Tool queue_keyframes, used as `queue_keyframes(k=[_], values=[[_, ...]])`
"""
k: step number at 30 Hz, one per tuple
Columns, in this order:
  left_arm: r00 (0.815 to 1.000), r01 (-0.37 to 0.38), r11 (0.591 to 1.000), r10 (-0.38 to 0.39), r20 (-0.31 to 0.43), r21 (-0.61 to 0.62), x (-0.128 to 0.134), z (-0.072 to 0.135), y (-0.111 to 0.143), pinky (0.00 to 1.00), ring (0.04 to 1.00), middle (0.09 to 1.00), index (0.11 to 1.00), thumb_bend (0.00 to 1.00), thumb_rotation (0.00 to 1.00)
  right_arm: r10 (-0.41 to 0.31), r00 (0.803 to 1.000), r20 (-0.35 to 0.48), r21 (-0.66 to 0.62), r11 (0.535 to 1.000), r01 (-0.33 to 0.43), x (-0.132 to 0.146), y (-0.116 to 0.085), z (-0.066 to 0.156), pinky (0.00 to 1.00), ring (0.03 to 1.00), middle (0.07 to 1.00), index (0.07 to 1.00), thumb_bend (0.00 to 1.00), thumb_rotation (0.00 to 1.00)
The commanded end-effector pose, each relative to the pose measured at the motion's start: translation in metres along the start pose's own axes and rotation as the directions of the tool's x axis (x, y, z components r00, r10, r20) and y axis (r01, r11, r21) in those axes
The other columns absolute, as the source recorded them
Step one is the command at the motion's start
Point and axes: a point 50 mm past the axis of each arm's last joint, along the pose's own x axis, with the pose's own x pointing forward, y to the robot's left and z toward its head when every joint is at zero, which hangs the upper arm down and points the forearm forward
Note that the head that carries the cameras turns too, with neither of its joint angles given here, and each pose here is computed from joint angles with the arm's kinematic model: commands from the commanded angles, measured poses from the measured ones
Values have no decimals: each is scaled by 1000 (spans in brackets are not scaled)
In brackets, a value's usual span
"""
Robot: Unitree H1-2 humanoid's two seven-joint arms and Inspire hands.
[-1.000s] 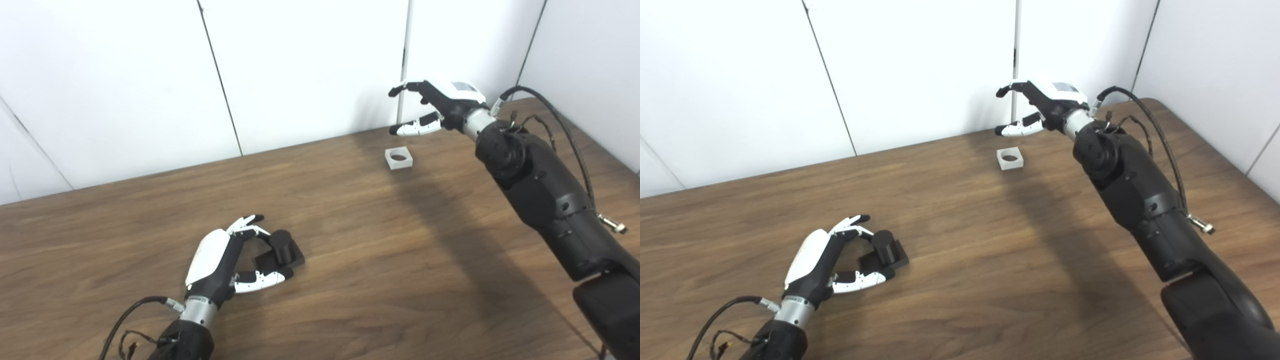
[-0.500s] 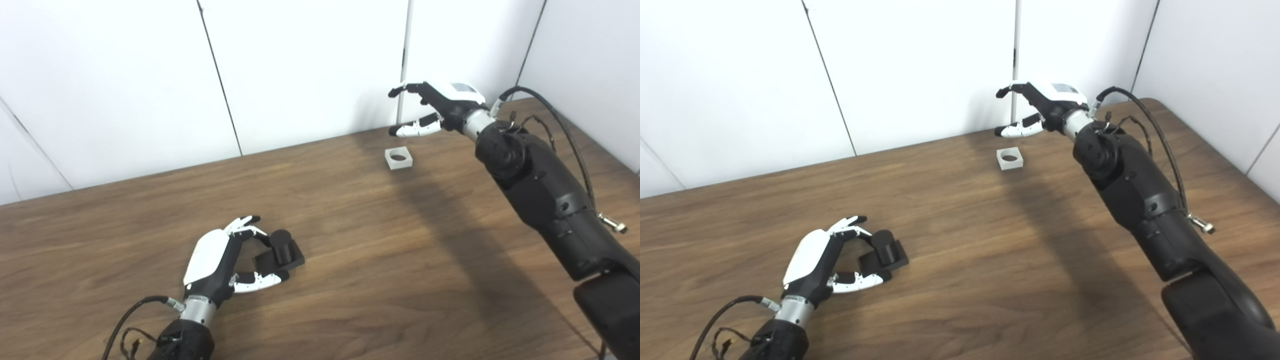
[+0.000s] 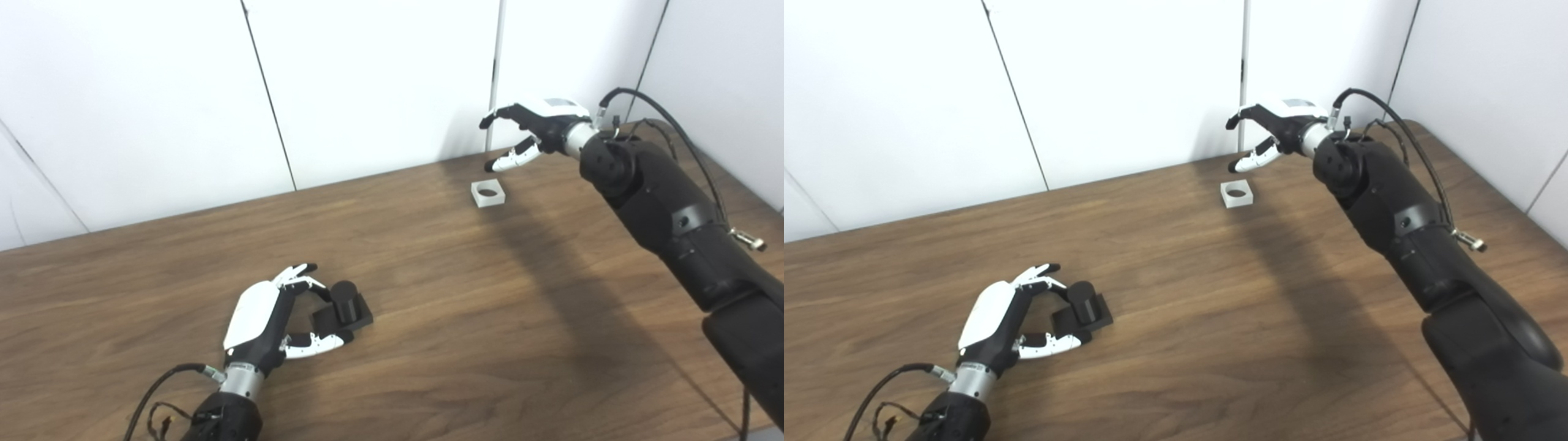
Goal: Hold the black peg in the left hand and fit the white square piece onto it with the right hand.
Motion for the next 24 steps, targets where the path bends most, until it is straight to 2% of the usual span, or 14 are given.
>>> queue_keyframes(k=[1,10,18,24], values=[[1000,1,1000,-1,-24,18,1,-7,6,878,925,890,554,862,341,-89,996,30,-34,995,90,9,-42,5,732,868,875,776,667,357],[1000,-3,1000,3,-23,20,0,-6,6,879,927,891,552,860,341,-22,1000,-1,-70,997,22,17,-31,-4,763,903,894,797,690,428],[1000,-3,1000,3,-30,17,-2,-7,7,896,931,892,555,856,340,54,999,-7,-96,994,-54,15,-18,-8,862,931,910,811,696,531],[999,-5,1000,5,-32,19,-2,-8,8,895,931,891,555,857,334,99,995,-4,-82,992,-99,13,-9,-8,908,942,921,811,705,571]])
